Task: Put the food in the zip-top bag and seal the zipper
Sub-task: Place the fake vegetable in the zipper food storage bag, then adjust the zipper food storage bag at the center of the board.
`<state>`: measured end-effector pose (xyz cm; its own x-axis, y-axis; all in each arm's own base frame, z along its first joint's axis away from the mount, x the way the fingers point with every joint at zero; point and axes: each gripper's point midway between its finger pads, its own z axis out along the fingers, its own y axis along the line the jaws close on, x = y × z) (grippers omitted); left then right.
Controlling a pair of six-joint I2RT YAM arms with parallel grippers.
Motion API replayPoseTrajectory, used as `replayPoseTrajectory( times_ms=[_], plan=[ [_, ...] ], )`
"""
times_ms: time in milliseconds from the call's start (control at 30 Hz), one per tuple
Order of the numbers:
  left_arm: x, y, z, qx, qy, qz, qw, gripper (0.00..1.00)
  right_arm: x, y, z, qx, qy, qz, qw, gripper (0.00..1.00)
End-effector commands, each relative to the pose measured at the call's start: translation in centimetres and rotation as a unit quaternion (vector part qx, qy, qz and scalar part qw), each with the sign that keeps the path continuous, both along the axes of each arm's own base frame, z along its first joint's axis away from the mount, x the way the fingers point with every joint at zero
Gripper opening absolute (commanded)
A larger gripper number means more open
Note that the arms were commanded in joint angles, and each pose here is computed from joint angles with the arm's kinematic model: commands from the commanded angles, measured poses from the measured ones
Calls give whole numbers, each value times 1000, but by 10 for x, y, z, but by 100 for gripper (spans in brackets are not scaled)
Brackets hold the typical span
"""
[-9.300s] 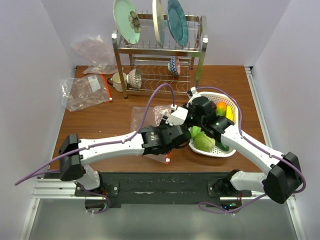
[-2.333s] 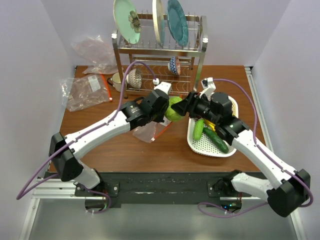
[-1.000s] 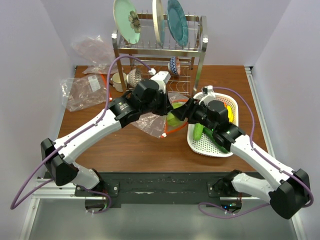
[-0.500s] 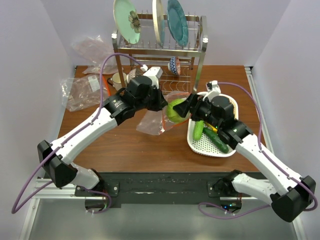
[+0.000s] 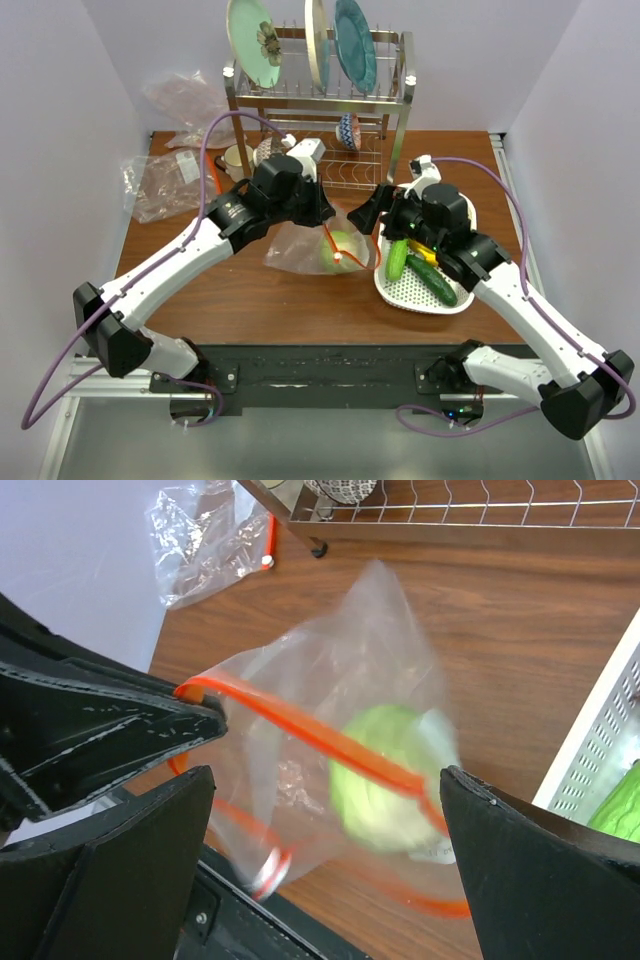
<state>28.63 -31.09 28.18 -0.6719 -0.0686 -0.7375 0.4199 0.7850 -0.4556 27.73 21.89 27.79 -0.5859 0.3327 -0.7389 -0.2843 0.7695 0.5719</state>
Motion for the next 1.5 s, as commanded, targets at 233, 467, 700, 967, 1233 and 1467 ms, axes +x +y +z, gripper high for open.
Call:
replayPoseTrajectory(
  times_ms=[233, 467, 700, 967, 1233, 1467],
  plan=[
    [2, 4, 29, -35, -28, 6, 999, 0, 1, -19, 17, -47, -14, -26, 998, 91],
    [5, 6, 31, -33, -34, 11, 999, 0, -12, -33, -23, -93, 43, -34, 994, 79],
    [6, 8, 29, -28, -36, 15, 999, 0, -15, -35, -59, -130, 88, -28, 987, 62],
    [9, 25, 21, 6, -40, 44, 998, 0, -9, -27, -55, -136, 83, -11, 987, 3],
    [11, 58, 11, 80, -43, 87, 992, 0, 10, 20, -23, -117, 48, 33, 991, 0],
    [11, 119, 6, 220, -37, 166, 961, 3, 35, 57, 0, -111, 26, 48, 992, 0]
  ],
)
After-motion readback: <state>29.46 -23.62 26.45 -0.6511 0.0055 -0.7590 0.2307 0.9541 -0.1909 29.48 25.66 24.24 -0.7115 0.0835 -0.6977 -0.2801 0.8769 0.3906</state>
